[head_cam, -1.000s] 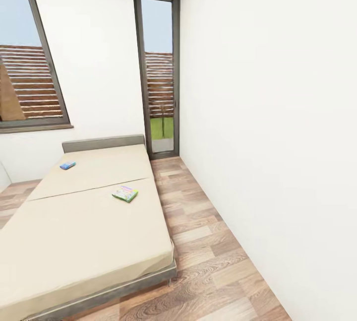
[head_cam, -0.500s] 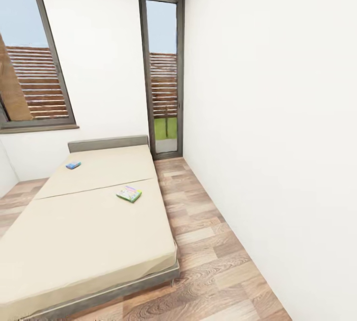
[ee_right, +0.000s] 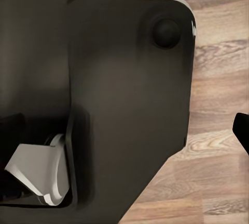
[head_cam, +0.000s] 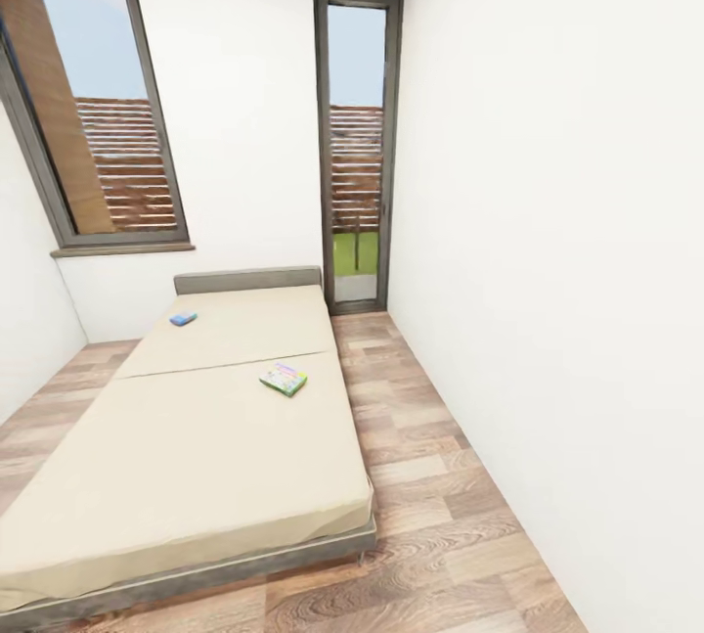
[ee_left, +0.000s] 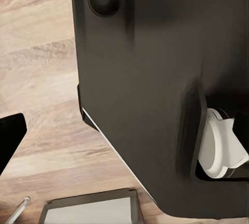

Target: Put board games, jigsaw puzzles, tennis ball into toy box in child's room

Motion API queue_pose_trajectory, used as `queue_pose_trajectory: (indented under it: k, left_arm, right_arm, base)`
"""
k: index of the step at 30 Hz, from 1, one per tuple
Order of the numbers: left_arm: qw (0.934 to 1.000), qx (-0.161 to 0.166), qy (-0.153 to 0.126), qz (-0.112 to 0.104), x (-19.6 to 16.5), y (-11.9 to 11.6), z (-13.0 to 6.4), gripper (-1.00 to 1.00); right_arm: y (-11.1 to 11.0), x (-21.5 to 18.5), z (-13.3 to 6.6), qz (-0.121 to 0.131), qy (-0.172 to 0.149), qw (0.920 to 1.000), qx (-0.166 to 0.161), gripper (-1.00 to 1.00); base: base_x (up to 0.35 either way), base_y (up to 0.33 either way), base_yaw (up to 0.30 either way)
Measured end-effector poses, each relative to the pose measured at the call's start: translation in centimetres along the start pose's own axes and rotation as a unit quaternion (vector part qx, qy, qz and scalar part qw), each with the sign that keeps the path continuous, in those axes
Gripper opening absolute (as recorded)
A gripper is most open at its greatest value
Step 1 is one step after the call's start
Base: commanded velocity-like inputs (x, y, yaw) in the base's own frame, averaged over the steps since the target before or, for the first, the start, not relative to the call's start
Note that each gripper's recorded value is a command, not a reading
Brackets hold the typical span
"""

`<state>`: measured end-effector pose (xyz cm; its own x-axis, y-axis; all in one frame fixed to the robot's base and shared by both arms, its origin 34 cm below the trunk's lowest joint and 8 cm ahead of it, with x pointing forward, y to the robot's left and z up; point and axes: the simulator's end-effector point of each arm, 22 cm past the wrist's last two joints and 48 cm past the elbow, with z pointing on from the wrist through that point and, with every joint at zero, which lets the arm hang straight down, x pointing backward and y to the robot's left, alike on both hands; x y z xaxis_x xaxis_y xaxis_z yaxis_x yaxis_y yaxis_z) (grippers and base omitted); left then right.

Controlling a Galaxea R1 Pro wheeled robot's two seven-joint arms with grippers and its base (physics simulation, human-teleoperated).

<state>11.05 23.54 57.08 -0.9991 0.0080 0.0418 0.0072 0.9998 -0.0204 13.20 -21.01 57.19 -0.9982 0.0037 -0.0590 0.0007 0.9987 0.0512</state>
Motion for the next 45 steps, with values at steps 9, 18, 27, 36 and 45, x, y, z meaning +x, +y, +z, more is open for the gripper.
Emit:
queue_pose_trajectory:
  k: [9,18,27,36,45]
  left_arm:
    - [1.0000,0.000,0.000,0.000,0.3,0.0,-0.9,1.00]
    - [1.0000,0.000,0.000,0.000,0.6,0.0,-1.8,1.00]
    - [0.9999,-0.001,-0.017,-0.002,0.0,0.0,-2.6,1.00]
    - [0.9961,-0.011,-0.087,-0.014,-4.2,1.5,-3.6,1.00]
    - [0.9805,-0.014,-0.195,-0.014,-15.4,2.1,-6.7,1.00]
  right_arm:
    - [-1.1,0.2,-0.9,0.000,0.001,1.0000,0.007,1.00]
    - [-1.1,0.5,-1.8,-0.001,0.000,1.0000,0.008,1.00]
    - [-0.9,0.7,-2.6,0.000,0.000,1.0000,0.007,1.00]
    - [0.4,-0.3,-3.3,0.001,-0.012,0.9999,-0.001,1.00]
    - [-1.7,-10.3,-4.4,0.065,-0.092,0.9936,0.014,1.00]
  base:
    - [0.000,0.000,0.013]
    - [0.000,0.000,0.001]
    - [0.000,0.000,0.000]
    - [0.000,0.000,0.000]
    - [0.000,0.000,0.000]
